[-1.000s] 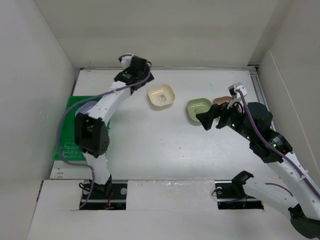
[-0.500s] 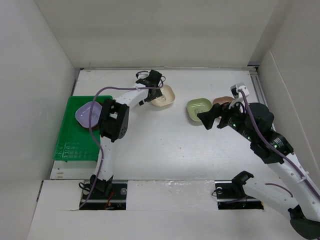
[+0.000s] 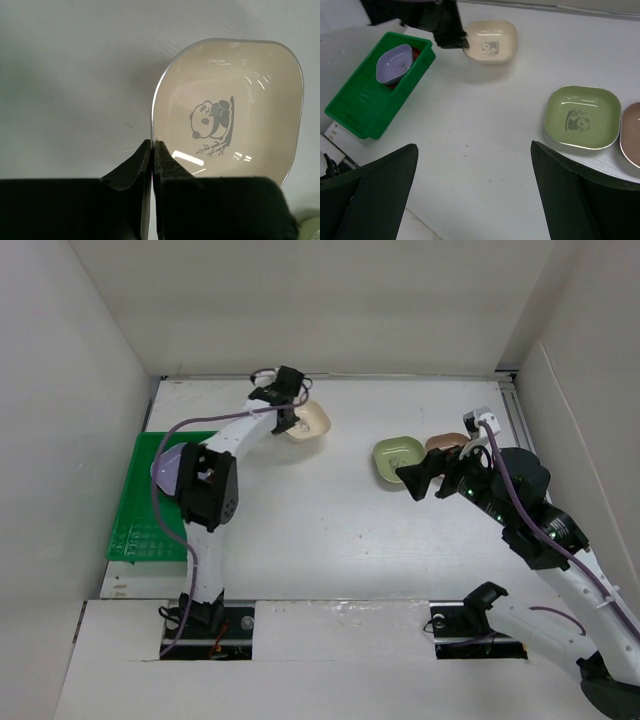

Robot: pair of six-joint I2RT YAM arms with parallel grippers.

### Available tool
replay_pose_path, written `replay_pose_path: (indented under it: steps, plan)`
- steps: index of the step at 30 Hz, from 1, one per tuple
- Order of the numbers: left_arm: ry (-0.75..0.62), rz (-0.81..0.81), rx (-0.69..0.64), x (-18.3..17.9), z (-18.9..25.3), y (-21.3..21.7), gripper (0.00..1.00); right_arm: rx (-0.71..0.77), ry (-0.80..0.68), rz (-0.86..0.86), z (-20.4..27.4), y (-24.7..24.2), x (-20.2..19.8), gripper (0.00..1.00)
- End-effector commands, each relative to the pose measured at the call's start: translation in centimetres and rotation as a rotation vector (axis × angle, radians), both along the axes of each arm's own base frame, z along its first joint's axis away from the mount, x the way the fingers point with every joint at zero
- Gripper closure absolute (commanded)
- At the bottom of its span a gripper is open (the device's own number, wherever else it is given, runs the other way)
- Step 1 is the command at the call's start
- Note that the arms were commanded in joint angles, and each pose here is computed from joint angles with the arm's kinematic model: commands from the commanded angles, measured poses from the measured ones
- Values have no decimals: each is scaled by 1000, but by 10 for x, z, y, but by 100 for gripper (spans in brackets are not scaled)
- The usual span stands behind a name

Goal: Place the plates into the plastic bin on the countertop

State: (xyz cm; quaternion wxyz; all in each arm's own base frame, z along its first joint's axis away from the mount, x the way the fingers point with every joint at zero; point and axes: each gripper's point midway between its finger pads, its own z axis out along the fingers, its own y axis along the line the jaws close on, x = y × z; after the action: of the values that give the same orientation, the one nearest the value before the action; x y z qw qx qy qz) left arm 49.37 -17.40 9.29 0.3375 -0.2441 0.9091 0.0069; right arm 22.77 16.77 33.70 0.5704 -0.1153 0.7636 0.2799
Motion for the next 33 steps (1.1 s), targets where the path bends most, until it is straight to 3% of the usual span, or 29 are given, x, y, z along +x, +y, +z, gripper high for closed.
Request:
replay_pose_path:
  steps: [1,6,7,12,25,26,27,29,30,31,33]
  plan:
    - [-175,72,7,-13,117,81,100,28,-51,-13,15,-5,-1,0]
    - [-184,134,-24,-55,136,172,100,29,-52,45,12,4,-5,0]
    - [-145,150,-21,-70,119,187,100,41,-68,55,16,6,-5,0]
    - [-150,290,-17,-123,113,264,100,49,-69,101,15,17,-4,0]
    - [17,479,44,-177,56,314,99,48,-86,161,16,24,-10,0]
    - [-12,467,31,-174,62,311,68,52,-94,161,18,23,-12,0]
    - [-20,467,31,-174,63,311,50,48,-86,161,16,23,-12,0]
    - [-61,462,28,-173,73,310,25,49,-85,170,16,24,-13,0]
    - [-94,456,24,-169,83,309,8,42,-91,172,16,23,-13,0]
    - [-116,456,25,-168,91,310,2,42,-91,172,16,23,-13,0]
    - [-179,450,25,-162,114,310,0,46,-99,172,19,22,-15,0]
